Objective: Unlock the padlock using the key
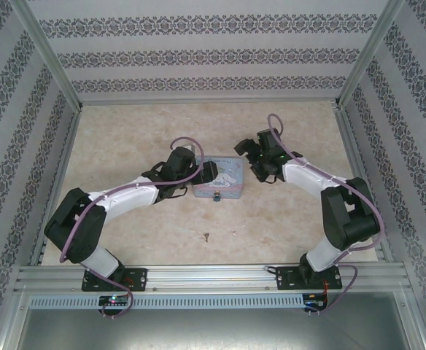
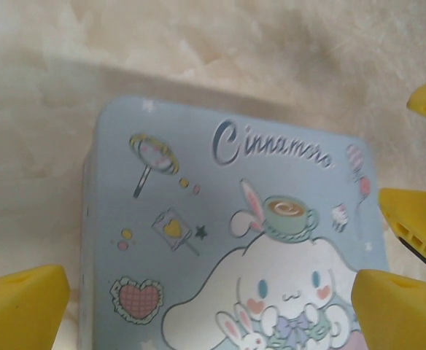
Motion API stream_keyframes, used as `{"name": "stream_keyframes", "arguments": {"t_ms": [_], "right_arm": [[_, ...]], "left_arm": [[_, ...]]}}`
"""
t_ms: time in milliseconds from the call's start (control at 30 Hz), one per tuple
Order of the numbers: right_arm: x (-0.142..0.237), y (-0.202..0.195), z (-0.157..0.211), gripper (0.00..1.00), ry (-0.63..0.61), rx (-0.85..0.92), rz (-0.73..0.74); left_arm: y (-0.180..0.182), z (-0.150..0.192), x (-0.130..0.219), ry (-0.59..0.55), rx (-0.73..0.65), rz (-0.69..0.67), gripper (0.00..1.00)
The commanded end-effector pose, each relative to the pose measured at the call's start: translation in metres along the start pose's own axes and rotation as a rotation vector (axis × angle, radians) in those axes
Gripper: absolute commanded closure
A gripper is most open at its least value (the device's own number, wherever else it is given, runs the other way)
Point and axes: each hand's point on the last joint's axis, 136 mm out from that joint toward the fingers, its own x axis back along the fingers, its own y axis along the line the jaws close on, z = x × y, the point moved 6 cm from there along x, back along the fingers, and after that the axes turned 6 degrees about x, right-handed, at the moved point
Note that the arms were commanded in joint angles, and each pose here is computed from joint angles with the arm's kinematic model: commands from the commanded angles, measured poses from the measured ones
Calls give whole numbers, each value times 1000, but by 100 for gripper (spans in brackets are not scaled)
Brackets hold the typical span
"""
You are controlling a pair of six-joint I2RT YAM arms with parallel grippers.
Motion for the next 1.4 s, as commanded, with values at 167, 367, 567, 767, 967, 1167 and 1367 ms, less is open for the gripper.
{"name": "stream_keyframes", "arguments": {"t_ms": [167, 367, 567, 767, 967, 1167, 1367], "right_arm": [[34, -35, -43, 2, 3, -79, -89], [56, -60, -58, 2, -93, -154, -67], [56, -65, -65, 3, -16, -87, -158], [49, -55, -35, 6, 92, 66, -216], [62, -51, 45, 4, 150, 412, -106], [70, -57, 126, 6, 235, 725, 4], [55, -54, 179, 20, 356, 842, 77]], "left_arm": [[-18, -41, 38, -126, -59, -2, 1], [-15, -43, 45, -141, -55, -9, 1], [-8, -41, 55, -160, -56, -27, 1], [4, -37, 62, -165, -56, -61, 1], [28, -32, 70, -179, -33, -108, 1], [59, -38, 76, -195, 66, -121, 1], [76, -47, 85, -219, 120, -133, 1]]}}
